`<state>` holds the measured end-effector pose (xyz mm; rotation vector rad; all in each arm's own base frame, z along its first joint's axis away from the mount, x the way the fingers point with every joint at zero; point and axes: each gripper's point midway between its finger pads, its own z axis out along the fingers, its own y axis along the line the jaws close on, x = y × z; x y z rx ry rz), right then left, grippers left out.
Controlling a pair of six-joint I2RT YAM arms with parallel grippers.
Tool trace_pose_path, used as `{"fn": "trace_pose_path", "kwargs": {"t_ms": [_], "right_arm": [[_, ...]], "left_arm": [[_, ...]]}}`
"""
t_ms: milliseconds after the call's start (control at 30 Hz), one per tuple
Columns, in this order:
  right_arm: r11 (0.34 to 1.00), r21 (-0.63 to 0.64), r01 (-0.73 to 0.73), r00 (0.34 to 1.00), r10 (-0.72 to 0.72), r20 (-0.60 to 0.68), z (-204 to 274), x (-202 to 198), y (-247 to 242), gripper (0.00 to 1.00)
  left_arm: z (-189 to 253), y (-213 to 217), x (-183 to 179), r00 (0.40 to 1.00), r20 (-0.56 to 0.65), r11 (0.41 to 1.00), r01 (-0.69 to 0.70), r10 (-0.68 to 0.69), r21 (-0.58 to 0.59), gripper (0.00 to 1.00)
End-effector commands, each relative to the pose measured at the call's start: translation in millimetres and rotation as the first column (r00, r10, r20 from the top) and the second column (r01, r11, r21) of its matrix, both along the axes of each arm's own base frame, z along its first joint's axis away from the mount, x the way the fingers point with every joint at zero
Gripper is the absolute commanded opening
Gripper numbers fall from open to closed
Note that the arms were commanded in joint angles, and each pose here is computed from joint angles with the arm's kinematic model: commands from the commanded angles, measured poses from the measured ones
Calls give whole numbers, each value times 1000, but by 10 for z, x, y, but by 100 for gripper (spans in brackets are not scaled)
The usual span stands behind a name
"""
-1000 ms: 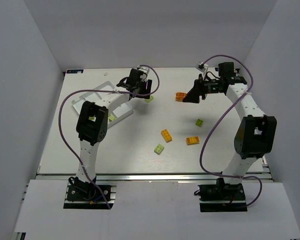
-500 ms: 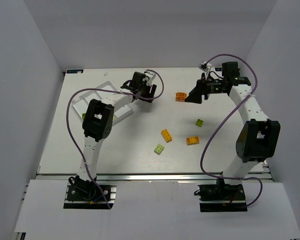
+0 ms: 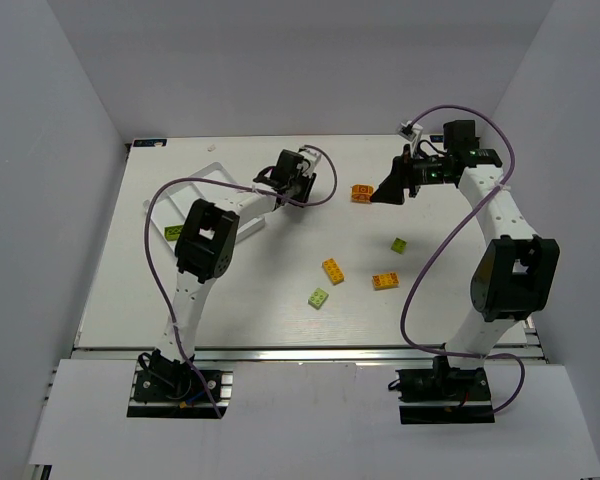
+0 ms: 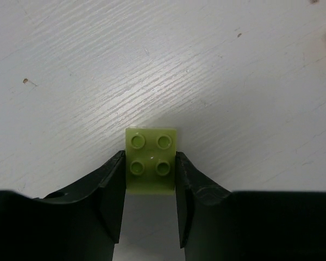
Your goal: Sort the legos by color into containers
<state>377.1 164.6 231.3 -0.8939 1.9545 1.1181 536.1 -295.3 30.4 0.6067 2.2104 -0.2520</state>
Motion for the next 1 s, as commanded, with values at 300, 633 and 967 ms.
{"fn": "trace_pose_path", "kwargs": {"t_ms": [300, 633, 967], "right_arm": [[996, -83, 10, 999, -7, 33, -1, -93, -18, 64], [987, -162, -8, 999, 2, -38, -378, -207, 74, 36], [972, -236, -8, 999, -1, -39, -523, -160, 74, 54]], "left_arm": [[1385, 242, -2, 960, 148, 936, -186, 238, -300, 15], [1351, 1724, -644, 799, -28, 763, -583, 601, -280, 10], [870, 2588, -645, 590, -64, 590, -807, 805, -29, 13]]}}
